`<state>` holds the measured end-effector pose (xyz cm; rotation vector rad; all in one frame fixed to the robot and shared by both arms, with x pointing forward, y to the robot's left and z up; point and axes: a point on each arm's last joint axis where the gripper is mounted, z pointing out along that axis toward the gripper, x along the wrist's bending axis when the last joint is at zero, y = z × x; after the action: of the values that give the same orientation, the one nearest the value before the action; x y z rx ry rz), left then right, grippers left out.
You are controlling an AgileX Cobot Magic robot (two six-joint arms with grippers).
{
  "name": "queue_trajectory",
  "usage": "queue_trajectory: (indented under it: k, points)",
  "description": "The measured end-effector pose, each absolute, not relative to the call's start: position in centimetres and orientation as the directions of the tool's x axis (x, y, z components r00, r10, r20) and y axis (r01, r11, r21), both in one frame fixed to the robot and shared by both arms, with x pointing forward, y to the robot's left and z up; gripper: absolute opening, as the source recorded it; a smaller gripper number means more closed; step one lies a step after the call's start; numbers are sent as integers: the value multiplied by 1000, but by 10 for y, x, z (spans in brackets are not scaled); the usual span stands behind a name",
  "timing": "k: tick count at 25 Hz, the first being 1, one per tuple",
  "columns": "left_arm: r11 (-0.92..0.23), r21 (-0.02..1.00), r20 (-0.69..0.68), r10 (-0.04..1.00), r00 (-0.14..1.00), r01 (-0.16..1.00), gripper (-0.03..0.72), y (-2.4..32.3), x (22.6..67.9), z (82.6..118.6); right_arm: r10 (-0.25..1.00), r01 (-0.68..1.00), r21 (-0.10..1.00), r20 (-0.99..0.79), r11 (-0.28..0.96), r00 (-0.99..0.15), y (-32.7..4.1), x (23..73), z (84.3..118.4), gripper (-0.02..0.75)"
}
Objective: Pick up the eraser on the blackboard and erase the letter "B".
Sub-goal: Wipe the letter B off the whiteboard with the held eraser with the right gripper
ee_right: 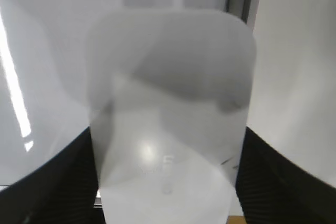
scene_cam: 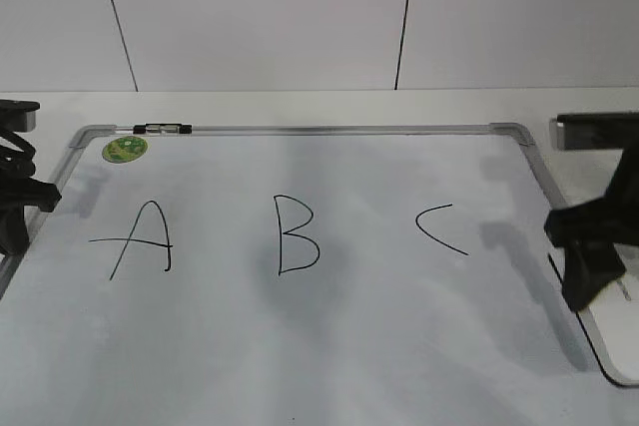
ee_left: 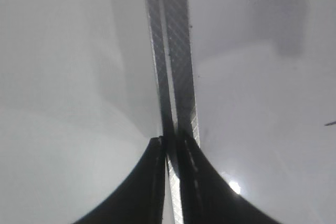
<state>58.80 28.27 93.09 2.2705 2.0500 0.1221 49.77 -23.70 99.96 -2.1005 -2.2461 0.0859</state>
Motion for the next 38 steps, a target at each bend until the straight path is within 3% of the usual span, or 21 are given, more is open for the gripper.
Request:
queue_trajectory:
  k: [8, 12, 31, 38]
  points:
    - [-98, 111, 1, 995, 98, 989, 38, 282, 588, 931, 989, 983, 139, 66, 123, -133, -213, 530, 1060, 548]
    - [-101, 111, 5, 995, 101, 989, 38, 283, 588, 931, 975, 967, 162, 70, 197, -210, -185, 537, 1066, 548]
    - [-96, 110, 1, 995, 97, 989, 38, 282, 588, 931, 900, 897, 133, 64, 421, -431, -55, 607, 1000, 548]
    - [-96, 109, 1, 995, 97, 989, 38, 282, 588, 931, 880, 881, 79, 57, 466, -471, -33, 616, 961, 548]
